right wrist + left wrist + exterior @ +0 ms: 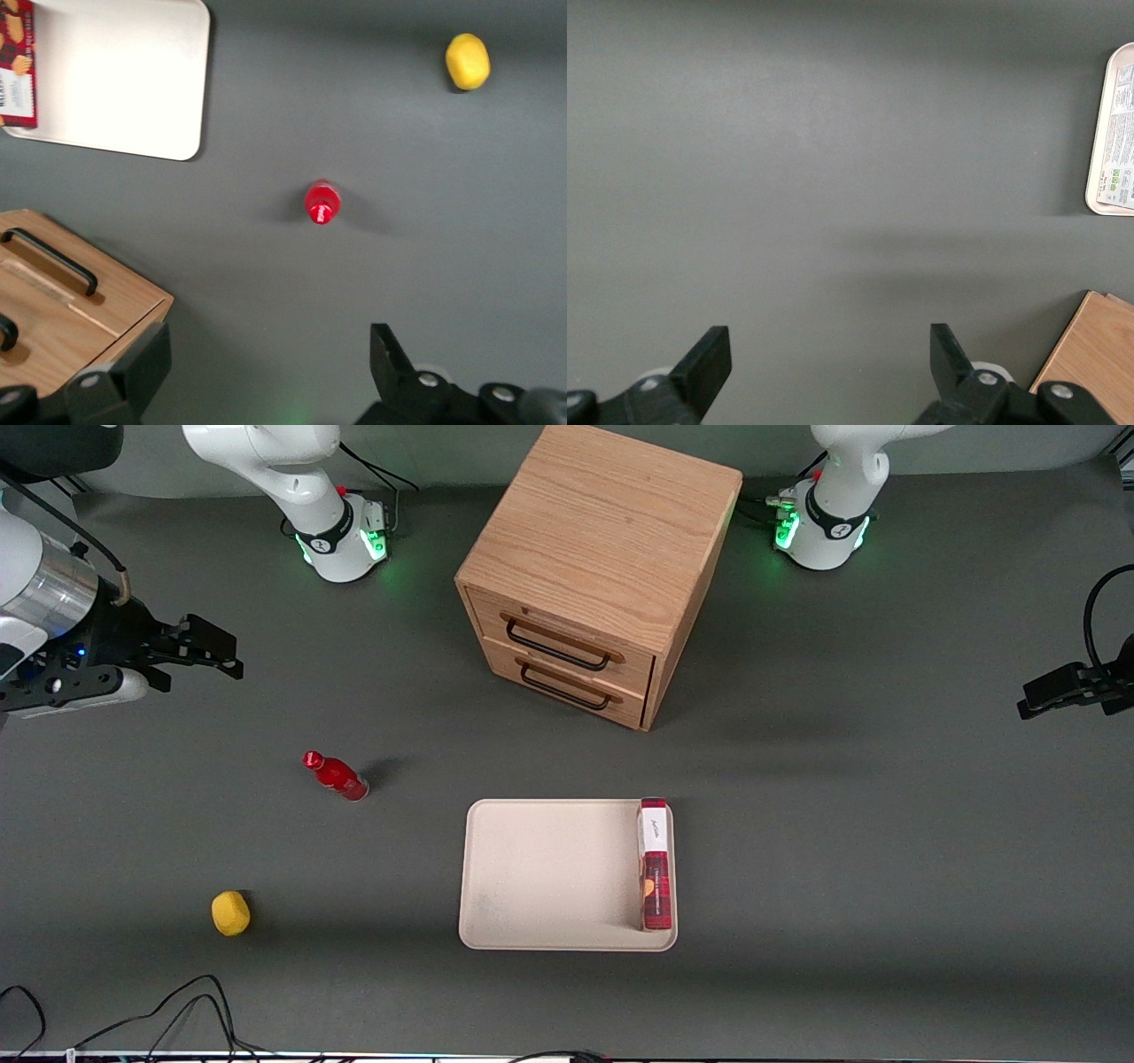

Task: Open upper drawer
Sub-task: 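Move the right gripper toward the upper drawer's black handle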

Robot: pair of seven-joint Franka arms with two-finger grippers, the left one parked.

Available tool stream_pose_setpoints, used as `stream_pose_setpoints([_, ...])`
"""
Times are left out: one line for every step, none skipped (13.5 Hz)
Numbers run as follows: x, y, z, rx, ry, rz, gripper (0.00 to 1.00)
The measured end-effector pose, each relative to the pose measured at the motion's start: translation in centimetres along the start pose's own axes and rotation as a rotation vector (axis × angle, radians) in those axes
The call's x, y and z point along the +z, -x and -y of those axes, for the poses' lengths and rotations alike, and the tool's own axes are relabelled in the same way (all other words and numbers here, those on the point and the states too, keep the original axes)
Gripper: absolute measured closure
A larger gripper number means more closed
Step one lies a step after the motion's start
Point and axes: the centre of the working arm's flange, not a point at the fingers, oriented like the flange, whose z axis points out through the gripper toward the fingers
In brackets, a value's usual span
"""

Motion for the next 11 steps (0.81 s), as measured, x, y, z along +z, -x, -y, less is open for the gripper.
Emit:
stream_pose_setpoints([0.0,0.0,0.2,-0.008,-0.006,-0.001,0.0])
stream_pose_setpoints([-0.1,0.0,0.5,-0.016,-0.009,-0.001,0.0])
stream_pose_setpoints([0.0,0.0,1.0,-0.025,-0.01,0.0,0.0])
stream_pose_setpoints([0.2,0.0,1.4,-0.033,-0.012,0.003,0.0])
stream_pose_setpoints([0.6,-0.2,2.0,-0.043,-0.023,0.011,0.0])
stream_pose_setpoints([1.2,-0.4,2.8,-0.061,-0.034,0.023,0.0])
stream_pose_setpoints([2.0,-0.7,4.1,-0.086,-0.037,0.039,0.0])
stream_pose_setpoints([3.0,-0.9,5.6,-0.115,-0.035,0.056,0.0])
stream_pose_setpoints([4.0,-1.3,7.0,-0.145,-0.03,0.071,0.0])
stream_pose_setpoints([4.9,-1.6,8.4,-0.173,-0.03,0.086,0.0])
stream_pose_setpoints([5.9,-2.1,9.8,-0.2,-0.034,0.101,0.0])
